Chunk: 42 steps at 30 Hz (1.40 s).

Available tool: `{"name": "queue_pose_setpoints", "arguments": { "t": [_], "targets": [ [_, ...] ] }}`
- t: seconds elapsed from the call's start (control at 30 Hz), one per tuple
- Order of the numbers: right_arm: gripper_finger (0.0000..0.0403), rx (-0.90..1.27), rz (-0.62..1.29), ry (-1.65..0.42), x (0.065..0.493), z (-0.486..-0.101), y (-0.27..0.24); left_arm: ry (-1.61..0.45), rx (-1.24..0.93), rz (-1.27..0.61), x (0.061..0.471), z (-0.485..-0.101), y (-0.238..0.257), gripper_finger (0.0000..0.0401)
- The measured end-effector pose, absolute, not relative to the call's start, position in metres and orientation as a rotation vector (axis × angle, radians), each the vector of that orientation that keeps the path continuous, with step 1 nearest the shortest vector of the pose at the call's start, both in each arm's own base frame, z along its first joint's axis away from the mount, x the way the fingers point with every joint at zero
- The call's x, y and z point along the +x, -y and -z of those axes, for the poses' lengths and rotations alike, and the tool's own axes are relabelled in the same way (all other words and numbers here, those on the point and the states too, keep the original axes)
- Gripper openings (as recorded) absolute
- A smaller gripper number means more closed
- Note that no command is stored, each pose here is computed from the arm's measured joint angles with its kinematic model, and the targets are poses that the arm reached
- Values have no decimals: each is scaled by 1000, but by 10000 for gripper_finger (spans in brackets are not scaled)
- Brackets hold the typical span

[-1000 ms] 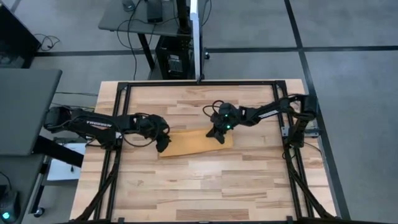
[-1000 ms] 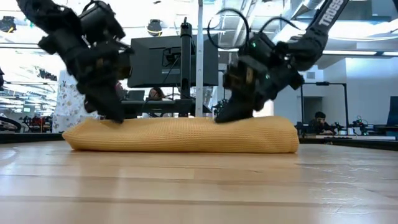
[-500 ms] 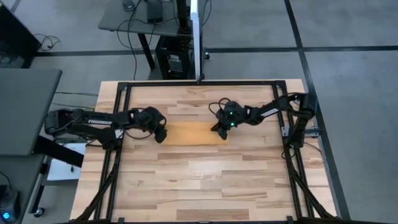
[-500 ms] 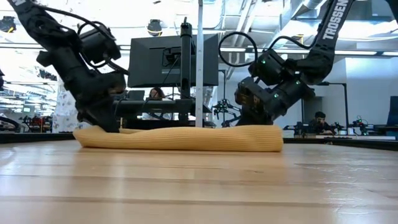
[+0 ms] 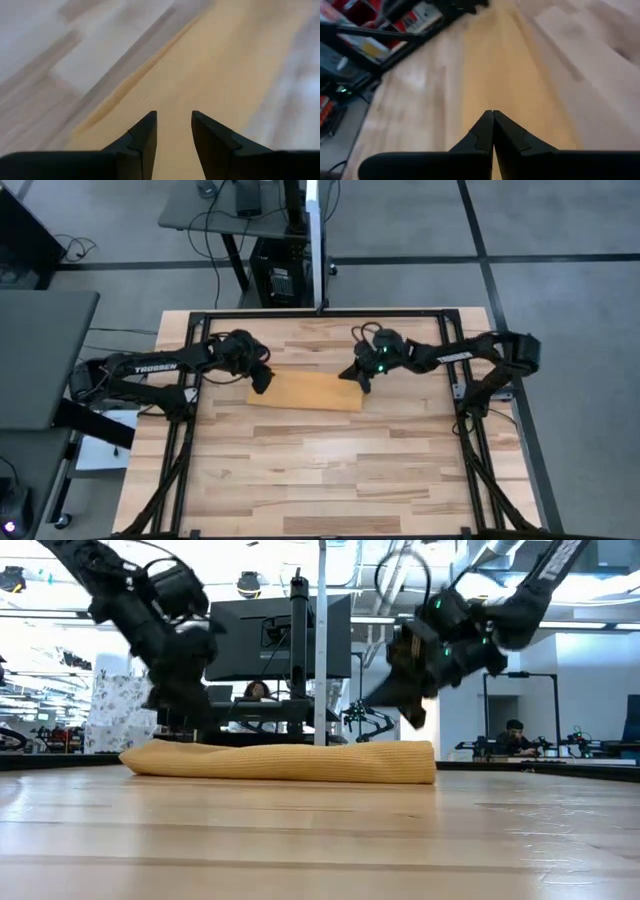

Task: Roll towel
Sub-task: Roll the yellow towel, then return to Home Position

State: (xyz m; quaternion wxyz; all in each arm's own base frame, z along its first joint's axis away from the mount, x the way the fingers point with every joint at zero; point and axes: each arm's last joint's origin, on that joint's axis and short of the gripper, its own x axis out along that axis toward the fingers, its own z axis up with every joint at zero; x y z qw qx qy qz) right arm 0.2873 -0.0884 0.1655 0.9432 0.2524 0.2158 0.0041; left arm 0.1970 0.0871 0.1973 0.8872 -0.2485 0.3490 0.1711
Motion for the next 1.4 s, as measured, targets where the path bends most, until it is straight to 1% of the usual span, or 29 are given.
{"name": "queue_pose_setpoints", "arguments": {
  "t": [0.1, 0.2, 0.27, 0.43, 0.6, 0.77, 0.87, 1.0, 1.1, 1.17, 1.27, 1.33, 1.4],
  "targets": [
    [0, 471, 17, -448, 299, -155, 66, -754, -499, -258, 200, -192, -80, 106],
    [0, 470, -21, -414, 313, -139, 50, -797, -502, -225, 199, -177, -73, 106],
    [0, 478, -23, -402, 318, -127, 47, -818, -505, -218, 198, -166, -70, 106],
    [0, 484, 39, -447, 321, -96, 53, -877, -512, -216, 194, -145, -67, 106],
    [0, 453, 47, -482, 320, -84, 56, -920, -500, -208, 190, -134, -66, 106],
    [0, 408, 36, -493, 320, -84, 55, -928, -506, -210, 189, -127, -65, 106],
    [0, 408, 44, -457, 318, -98, 61, -915, -510, -215, 191, -135, -66, 106],
    [0, 391, 20, -308, 313, -145, 67, -854, -492, -210, 199, -169, -70, 106],
    [0, 382, 2, -247, 303, -179, 69, -826, -461, -199, 200, -196, -70, 106],
    [0, 377, 8, -226, 294, -197, 71, -791, -425, -193, 201, -215, -70, 106],
    [0, 389, 34, -249, 278, -214, 73, -743, -393, -225, 201, -238, -72, 105],
    [0, 394, 45, -260, 268, -225, 73, -695, -381, -222, 203, -253, -73, 95],
    [0, 401, 46, -243, 258, -237, 70, -652, -377, -199, 205, -267, -73, 71]
  ]
}}
